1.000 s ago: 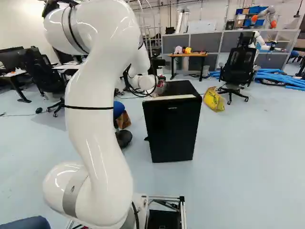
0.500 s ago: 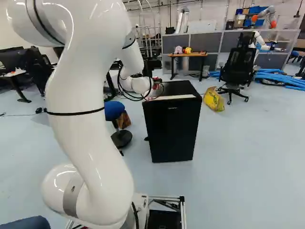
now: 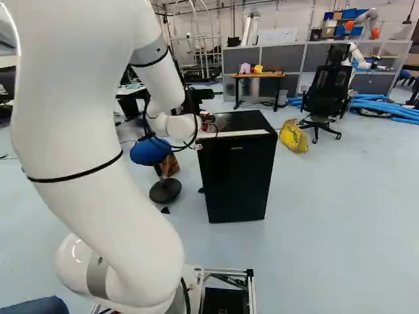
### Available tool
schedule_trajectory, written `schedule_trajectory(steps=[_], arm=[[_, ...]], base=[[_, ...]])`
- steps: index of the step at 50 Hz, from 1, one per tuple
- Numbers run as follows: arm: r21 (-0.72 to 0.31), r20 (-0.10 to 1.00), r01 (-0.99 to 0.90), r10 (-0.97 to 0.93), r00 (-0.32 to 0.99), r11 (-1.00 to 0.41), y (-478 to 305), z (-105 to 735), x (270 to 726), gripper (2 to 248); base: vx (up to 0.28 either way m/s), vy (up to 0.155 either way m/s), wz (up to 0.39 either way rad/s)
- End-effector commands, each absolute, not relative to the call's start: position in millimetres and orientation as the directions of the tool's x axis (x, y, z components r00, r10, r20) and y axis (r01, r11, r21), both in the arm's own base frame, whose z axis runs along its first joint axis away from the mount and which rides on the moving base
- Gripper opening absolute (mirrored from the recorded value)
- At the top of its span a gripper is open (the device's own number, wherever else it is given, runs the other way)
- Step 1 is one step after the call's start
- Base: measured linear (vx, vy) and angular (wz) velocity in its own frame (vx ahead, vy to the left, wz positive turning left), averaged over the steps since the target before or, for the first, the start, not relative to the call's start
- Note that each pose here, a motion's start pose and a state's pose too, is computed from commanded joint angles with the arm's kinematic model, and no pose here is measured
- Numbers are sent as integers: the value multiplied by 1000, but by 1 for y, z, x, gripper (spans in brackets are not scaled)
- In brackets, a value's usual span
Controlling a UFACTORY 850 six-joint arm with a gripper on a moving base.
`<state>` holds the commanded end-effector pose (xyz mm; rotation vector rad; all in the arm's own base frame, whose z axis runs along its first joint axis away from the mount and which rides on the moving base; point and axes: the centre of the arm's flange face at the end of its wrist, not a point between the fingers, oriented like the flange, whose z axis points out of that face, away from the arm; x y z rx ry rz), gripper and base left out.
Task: Grab a drink from the fridge
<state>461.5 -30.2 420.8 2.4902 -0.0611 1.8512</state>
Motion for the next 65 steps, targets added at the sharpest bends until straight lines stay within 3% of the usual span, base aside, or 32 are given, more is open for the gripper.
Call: schedule_trajectory(steps=[29,65], arm=[[3,952,-26,-5,307,-1000,-11,399,363,100],[1,947,-5,-1,322,-1000,-2,374,290,100]], base=[[0,0,0],[0,0,0]])
